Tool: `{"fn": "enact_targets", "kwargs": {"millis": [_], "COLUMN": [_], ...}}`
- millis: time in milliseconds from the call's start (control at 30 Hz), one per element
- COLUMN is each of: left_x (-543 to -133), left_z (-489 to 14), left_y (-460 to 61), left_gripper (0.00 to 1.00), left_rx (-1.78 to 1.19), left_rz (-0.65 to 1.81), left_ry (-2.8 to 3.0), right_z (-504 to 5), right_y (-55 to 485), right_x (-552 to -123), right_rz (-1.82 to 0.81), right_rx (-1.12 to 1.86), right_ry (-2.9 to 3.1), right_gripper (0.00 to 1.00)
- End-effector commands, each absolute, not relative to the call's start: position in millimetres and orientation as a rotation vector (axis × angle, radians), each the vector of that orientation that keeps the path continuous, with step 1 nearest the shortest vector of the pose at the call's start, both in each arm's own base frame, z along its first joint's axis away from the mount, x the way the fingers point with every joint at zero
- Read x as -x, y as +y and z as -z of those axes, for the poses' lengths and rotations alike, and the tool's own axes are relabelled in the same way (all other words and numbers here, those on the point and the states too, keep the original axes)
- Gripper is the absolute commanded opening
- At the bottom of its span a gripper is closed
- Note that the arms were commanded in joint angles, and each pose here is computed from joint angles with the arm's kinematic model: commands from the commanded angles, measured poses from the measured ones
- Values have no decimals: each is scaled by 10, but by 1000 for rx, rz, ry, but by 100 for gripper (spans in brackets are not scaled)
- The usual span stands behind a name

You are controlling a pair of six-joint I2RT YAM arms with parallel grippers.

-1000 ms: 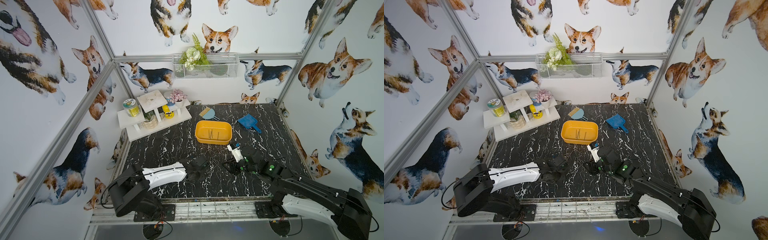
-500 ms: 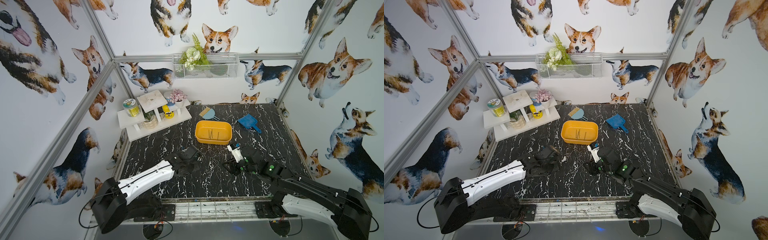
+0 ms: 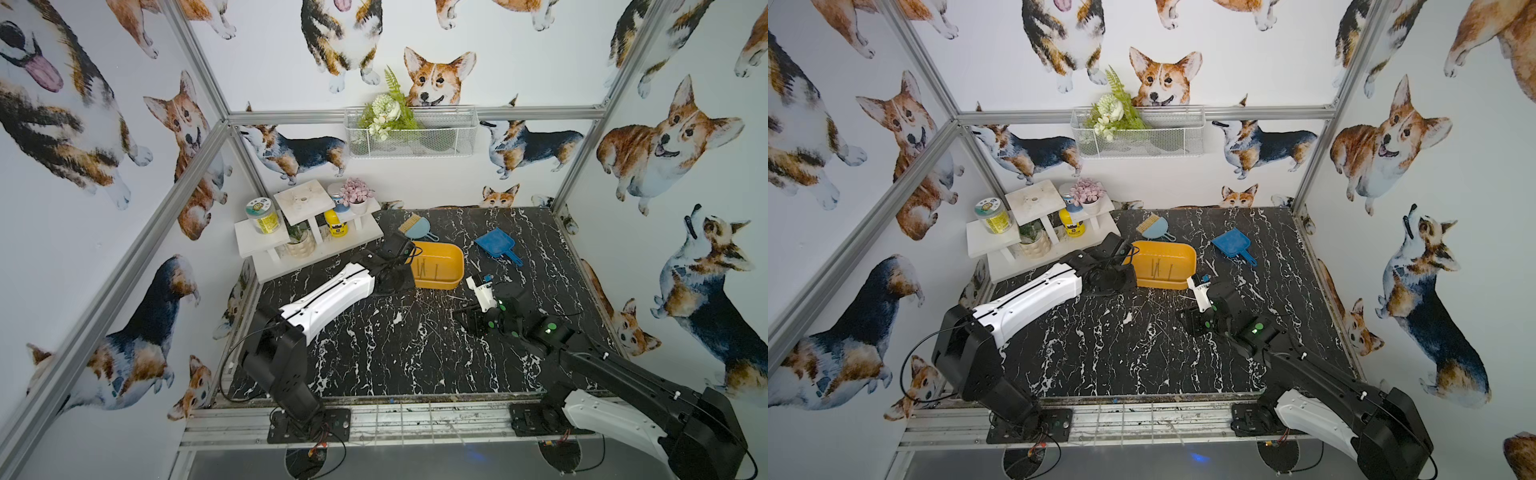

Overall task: Put the nails on the desktop into the storage box
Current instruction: Place the nail in the storage box.

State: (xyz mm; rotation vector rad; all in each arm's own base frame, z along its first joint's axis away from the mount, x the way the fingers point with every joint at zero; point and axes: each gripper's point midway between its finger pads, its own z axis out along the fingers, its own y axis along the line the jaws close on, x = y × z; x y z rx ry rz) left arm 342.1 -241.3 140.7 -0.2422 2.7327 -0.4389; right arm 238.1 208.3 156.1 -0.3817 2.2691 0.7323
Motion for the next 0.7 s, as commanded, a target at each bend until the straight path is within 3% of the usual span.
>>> {"fn": "enact_targets", "kwargs": {"millis": [0,400,567,667], "left_x": [-3546,-4015,-4082,-4126], "left_z": [-1310,-1094,-1184,-1330], "left_y": [-2501,-2685,-2686,-2681], "left_gripper": [0,0,31,40], "left_rx": [153,137,141,146], "left_rz": [430,448,455,471], "left_ry": [2781,2827,2794,2752], "right_z": [-1615,-1637,-1659,-1680], "right_y": [2069,1988,1979,1981], "right_x": [-2377,-2386,-2409,-2434], "right_rz": [-726,-703,-697,-693], "right_rx": [413,397,393,392], "right_ry": [2260,2264,2262,2261], "right_gripper": [49,49,49,49]}}
